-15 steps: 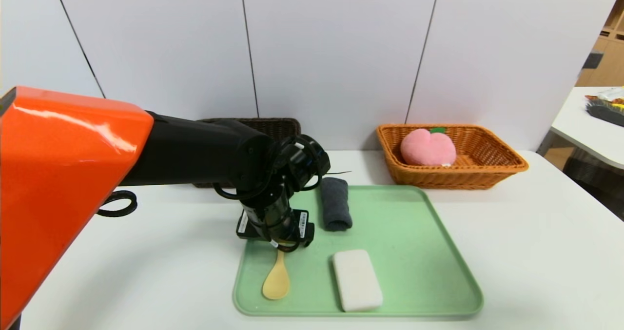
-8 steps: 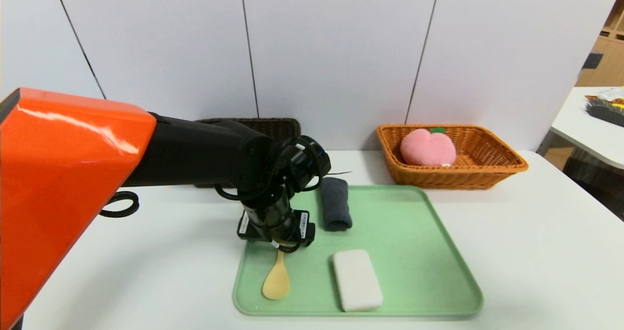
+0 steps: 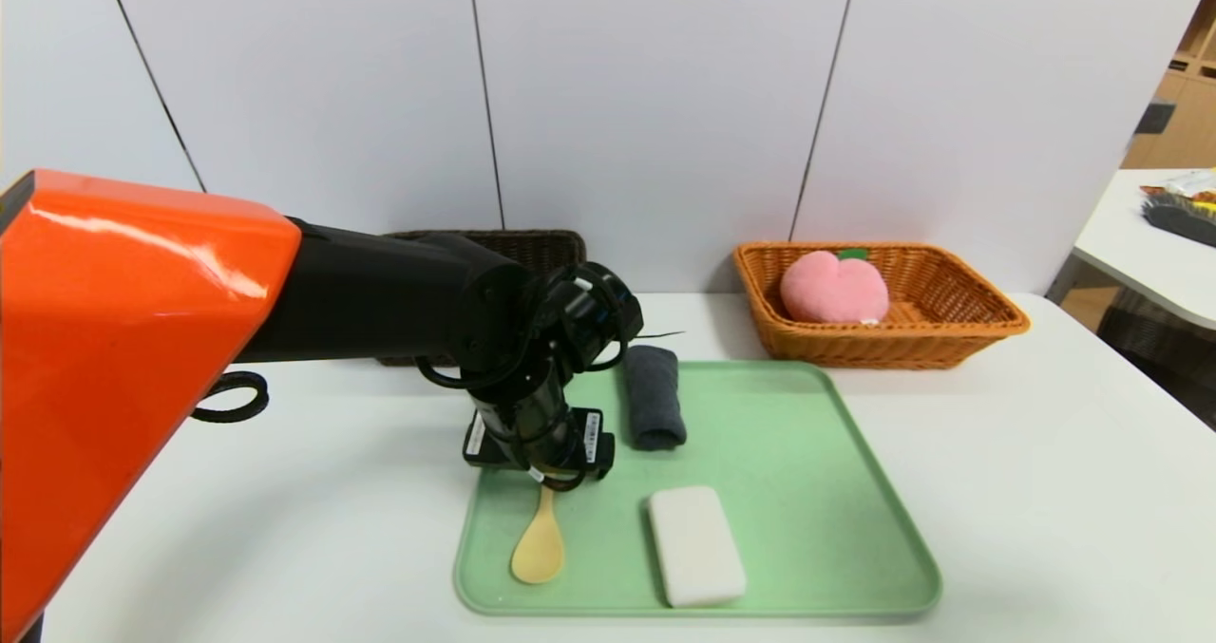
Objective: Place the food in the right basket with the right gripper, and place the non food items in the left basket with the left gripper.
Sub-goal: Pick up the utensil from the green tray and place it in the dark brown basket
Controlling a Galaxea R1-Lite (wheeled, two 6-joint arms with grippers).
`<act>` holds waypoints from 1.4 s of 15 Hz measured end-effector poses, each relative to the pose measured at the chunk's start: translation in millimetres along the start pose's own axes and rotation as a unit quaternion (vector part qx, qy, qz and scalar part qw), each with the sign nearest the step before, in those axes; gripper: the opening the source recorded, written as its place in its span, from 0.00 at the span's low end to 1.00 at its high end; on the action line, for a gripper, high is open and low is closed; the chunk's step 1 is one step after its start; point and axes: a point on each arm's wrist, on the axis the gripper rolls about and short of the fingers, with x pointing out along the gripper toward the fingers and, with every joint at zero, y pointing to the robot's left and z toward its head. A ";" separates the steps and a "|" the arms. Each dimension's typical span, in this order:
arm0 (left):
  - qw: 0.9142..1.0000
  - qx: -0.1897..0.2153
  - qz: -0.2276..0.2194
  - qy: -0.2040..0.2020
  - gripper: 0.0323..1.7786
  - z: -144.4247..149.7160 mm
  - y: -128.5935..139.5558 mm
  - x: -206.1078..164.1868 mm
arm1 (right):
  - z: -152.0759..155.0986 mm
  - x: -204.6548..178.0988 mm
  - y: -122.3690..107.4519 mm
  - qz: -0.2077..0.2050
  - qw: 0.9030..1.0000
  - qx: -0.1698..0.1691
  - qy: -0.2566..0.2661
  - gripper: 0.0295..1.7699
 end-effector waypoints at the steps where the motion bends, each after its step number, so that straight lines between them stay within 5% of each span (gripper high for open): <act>1: 1.000 0.000 0.000 0.000 0.95 -0.3 0.1 -0.4 | -0.1 -0.1 0.0 0.000 1.000 0.000 0.000 0.96; 13: 1.000 0.001 0.007 0.006 0.95 -4.8 3.3 0.6 | -0.6 -2.0 -0.7 0.000 1.000 0.001 -0.004 0.96; 16: 1.000 -0.003 0.002 0.000 0.67 -3.5 3.0 0.7 | -0.6 -2.0 -0.7 0.001 1.000 0.000 -0.004 0.96; 20: 1.000 -0.005 -0.002 -0.005 0.42 -2.1 2.0 2.8 | -0.6 -2.1 -0.5 0.002 1.000 -0.001 -0.004 0.96; 21: 1.000 -0.006 -0.004 -0.009 0.25 -1.4 1.6 3.4 | -0.6 -2.2 -0.2 0.003 1.000 -0.002 -0.005 0.96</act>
